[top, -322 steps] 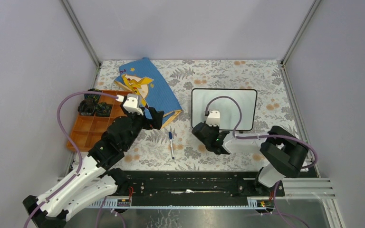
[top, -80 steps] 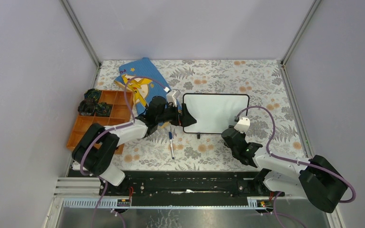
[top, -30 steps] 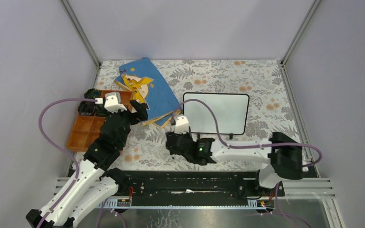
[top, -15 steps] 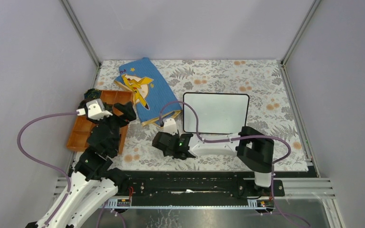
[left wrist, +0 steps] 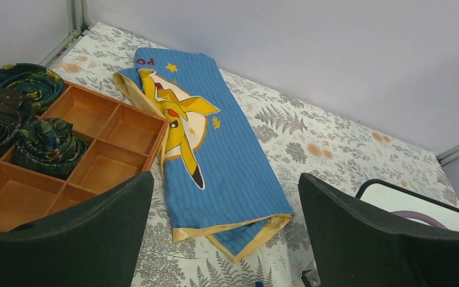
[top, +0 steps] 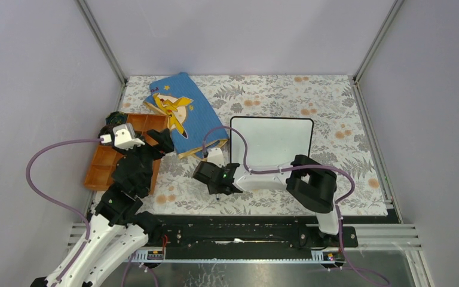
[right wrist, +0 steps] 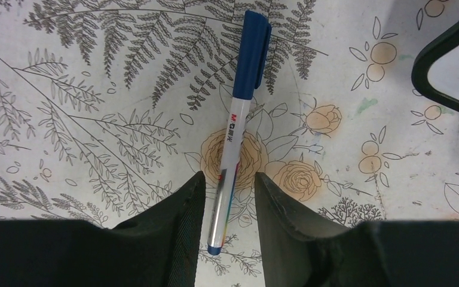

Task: Write a sentence on the whiteboard
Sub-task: Open the whiteboard marker at the center of the board.

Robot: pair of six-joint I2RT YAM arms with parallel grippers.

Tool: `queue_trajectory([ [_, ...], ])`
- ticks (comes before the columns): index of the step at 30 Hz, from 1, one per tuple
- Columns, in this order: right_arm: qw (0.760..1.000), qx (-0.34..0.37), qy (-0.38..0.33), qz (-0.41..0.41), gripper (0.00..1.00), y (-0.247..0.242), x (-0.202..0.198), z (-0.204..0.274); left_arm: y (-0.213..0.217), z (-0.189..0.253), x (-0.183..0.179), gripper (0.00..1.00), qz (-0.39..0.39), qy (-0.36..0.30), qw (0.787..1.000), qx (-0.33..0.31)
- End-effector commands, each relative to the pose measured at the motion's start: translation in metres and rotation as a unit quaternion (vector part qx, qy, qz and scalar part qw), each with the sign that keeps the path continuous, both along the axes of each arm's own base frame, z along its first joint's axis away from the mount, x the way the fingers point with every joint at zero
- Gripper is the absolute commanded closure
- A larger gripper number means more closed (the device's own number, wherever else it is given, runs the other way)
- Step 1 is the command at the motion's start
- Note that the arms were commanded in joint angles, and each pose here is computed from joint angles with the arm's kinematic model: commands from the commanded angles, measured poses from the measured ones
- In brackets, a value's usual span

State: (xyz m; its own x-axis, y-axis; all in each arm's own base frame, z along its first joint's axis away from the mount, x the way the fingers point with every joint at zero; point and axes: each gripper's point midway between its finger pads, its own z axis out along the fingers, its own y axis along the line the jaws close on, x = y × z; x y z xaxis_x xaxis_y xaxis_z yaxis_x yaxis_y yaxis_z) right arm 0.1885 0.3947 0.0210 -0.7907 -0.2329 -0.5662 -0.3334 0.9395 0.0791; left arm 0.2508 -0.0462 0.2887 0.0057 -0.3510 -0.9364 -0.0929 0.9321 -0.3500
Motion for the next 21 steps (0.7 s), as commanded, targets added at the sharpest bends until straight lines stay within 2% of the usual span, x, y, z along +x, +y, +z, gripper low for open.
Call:
queue_trajectory([
  [1, 1.000, 0.011, 0.004, 0.002, 0.58, 0.009, 0.005, 0.004, -0.003, 0.004, 0.001, 0.01, -0.006, -0.011, 1.000, 0.002],
  [12, 0.999, -0.032, 0.024, 0.005, 0.64, -0.007, 0.003, -0.022, -0.004, 0.003, 0.001, 0.01, -0.007, -0.009, 1.000, 0.003],
  [21, 0.996, -0.075, 0.041, 0.011, 0.64, -0.022, -0.003, -0.043, -0.005, 0.003, 0.001, 0.01, -0.009, -0.008, 1.000, 0.003],
])
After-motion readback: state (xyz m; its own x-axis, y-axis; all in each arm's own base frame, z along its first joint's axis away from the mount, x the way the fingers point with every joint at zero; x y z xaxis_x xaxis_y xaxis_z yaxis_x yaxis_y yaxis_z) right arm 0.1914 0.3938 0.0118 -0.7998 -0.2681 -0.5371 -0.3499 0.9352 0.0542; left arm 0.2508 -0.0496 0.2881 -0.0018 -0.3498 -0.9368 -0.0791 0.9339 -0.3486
